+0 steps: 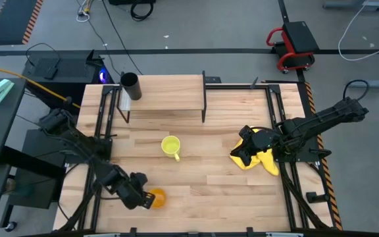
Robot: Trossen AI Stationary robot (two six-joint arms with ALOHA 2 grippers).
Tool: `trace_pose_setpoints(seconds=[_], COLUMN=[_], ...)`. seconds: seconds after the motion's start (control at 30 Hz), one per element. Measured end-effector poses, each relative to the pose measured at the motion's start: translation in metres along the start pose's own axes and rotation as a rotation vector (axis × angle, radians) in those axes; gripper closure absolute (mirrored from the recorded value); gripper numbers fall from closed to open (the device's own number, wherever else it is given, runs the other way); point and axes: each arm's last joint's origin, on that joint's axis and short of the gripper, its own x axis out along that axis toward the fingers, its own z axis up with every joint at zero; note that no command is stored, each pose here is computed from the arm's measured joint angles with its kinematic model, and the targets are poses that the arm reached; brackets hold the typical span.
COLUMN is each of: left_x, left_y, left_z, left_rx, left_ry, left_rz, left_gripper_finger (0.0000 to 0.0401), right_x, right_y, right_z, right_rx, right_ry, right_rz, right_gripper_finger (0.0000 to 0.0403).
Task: Stack small to large cups/mugs on shelf
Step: Put the orange mug on the shelf
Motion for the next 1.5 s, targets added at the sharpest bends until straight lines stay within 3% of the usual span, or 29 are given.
trace_pose_setpoints(seconds=[0.53, 1.07, 1.5], left_x=[0.000, -0.001, 0.000], left_y=[0.001, 0.007, -0.005], left_z=[0.011, 0.015, 0.018], left_rx=[0.074, 0.145, 0.219], left_ry=[-0.030, -0.098, -0.055], left_rz=[0.039, 0.103, 0.004], left_gripper_finger=[0.0371, 0.0365, 0.0376], right_x=[0.000, 0.000, 0.000], right_y=[0.000, 0.000, 0.000], right_z=[0.000, -0.001, -0.001], right_rx=[0.003, 0.100, 0.144], right_ry=[0.016, 0.020, 0.020], right_rz=[0.010, 0.011, 0.011], right_gripper_finger=[0.0328, 0.0328, 0.0328])
